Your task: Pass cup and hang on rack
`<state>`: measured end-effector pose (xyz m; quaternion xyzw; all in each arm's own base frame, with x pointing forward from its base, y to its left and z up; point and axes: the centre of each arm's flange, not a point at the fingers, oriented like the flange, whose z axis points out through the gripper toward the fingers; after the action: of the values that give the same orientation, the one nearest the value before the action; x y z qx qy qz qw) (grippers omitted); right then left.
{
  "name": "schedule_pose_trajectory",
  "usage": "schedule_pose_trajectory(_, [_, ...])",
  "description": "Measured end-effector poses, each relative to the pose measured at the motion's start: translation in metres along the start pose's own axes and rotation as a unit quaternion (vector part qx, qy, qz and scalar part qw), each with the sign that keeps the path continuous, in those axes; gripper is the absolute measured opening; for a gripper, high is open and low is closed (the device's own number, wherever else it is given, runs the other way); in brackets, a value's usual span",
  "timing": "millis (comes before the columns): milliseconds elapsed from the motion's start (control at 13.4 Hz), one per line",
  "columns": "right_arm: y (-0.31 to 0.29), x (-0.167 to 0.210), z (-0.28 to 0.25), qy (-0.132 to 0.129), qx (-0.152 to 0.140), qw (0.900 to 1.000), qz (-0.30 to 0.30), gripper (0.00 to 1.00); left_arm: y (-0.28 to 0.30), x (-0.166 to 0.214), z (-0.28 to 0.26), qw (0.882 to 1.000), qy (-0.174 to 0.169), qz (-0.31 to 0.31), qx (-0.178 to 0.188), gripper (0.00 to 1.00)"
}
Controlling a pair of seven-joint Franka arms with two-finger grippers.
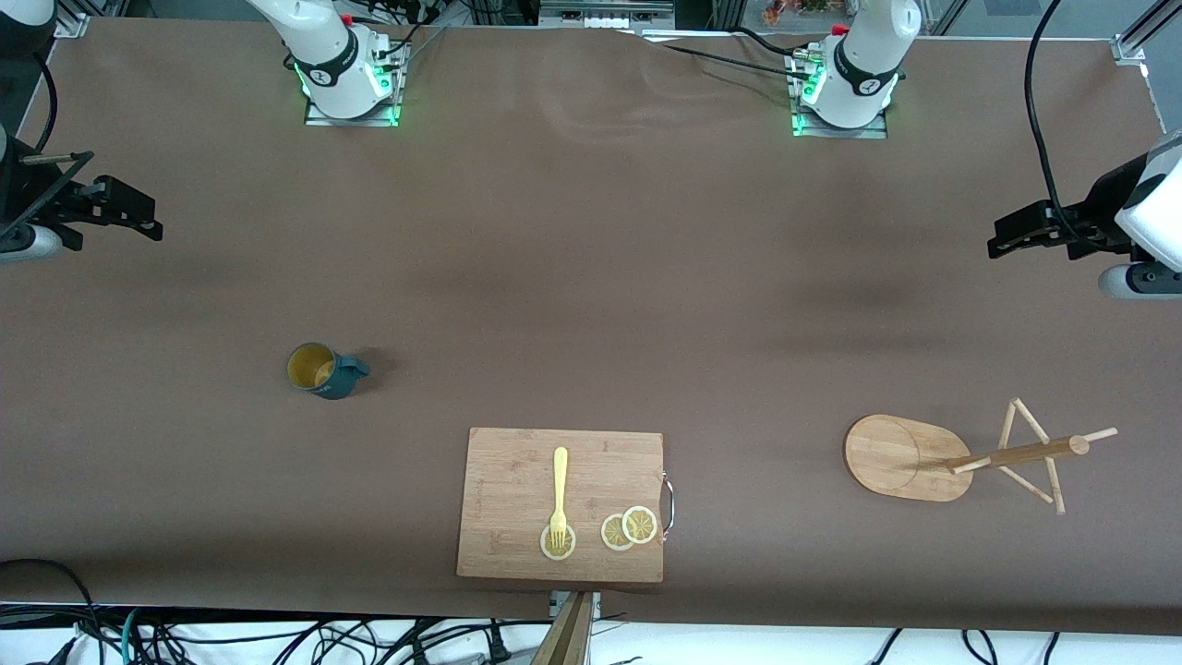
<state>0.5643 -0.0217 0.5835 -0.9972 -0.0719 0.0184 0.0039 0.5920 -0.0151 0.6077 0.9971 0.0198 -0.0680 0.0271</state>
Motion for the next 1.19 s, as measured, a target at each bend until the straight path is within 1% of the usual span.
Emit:
schedule_pose_trajectory(746, [0.000, 0.000, 0.000, 0.000, 0.000, 1.000, 0.000, 1.00, 0.000, 0.000, 0.000, 1.000, 0.000, 0.000, 0.000, 1.00])
schedule_pose_trajectory(1044, [-0.011, 0.002, 0.001, 0.000, 0.000, 1.000, -0.009, 1.00, 0.000, 0.000, 0.000, 1.000, 0.000, 0.000, 0.000, 1.00])
schedule_pose_trajectory(1193, [-0.011, 0.003, 0.007, -0.002, 0.000, 1.000, -0.004, 1.00, 0.000, 0.000, 0.000, 1.000, 0.000, 0.000, 0.000, 1.00])
